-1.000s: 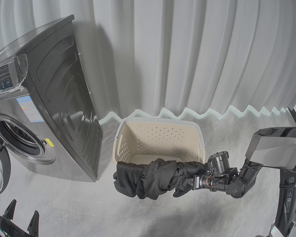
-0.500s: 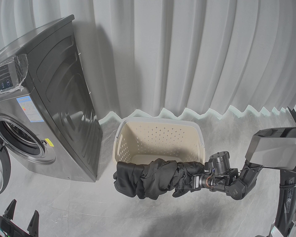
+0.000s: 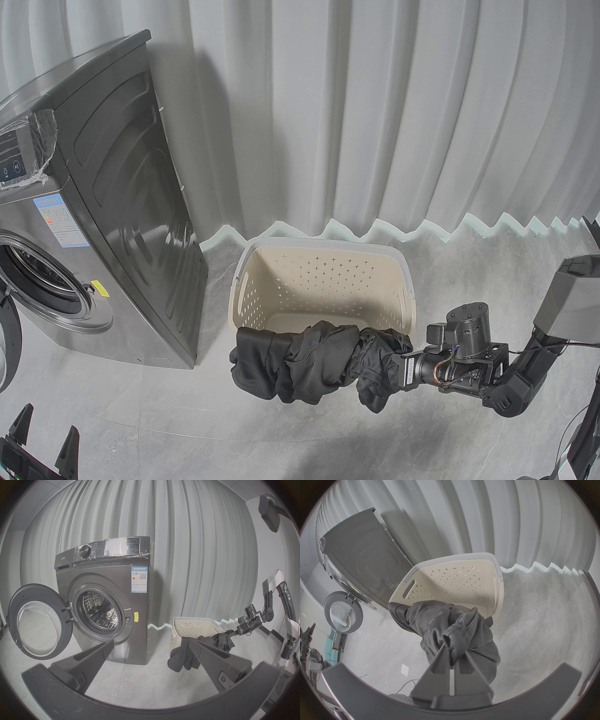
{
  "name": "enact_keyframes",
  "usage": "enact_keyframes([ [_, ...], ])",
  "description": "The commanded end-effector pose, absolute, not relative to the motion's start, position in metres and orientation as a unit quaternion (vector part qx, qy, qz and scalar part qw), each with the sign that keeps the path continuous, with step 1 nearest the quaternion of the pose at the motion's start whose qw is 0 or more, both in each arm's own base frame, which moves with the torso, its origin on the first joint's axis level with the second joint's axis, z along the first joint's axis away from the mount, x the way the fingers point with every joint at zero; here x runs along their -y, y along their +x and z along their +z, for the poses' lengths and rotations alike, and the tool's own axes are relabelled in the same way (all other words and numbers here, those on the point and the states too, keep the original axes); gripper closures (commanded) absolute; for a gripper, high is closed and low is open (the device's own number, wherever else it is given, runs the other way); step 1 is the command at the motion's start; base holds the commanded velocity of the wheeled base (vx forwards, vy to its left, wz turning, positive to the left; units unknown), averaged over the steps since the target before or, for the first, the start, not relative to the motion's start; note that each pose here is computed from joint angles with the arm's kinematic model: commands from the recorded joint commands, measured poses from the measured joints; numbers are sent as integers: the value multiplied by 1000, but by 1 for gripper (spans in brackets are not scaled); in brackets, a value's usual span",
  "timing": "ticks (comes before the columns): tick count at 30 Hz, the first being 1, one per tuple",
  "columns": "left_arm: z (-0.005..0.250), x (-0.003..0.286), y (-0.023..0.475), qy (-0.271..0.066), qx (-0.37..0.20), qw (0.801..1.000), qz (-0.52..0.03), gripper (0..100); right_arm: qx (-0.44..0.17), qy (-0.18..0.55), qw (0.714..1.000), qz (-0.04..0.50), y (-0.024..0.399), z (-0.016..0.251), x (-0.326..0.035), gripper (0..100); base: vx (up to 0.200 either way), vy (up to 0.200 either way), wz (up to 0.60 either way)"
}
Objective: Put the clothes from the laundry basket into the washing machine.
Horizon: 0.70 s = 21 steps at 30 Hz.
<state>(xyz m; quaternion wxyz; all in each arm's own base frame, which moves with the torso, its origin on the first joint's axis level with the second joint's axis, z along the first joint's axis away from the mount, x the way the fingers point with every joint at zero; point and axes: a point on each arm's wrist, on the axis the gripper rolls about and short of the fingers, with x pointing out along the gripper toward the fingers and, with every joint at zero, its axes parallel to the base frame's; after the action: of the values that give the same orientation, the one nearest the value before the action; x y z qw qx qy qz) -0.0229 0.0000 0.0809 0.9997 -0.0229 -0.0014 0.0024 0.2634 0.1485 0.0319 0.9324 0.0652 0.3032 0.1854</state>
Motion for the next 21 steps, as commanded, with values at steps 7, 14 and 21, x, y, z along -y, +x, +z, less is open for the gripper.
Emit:
enact_keyframes([
  [7,76,0,-23,-23,2,1000,3,0,-321,60,928,177,258,23,-143,100,0,0,0],
  [14,76,0,-23,-23,2,1000,3,0,-333,54,926,167,263,9,-143,0,0,0,0],
  [21,76,0,-23,-23,2,1000,3,0,-335,58,930,141,288,-7,-138,0,0,0,0],
])
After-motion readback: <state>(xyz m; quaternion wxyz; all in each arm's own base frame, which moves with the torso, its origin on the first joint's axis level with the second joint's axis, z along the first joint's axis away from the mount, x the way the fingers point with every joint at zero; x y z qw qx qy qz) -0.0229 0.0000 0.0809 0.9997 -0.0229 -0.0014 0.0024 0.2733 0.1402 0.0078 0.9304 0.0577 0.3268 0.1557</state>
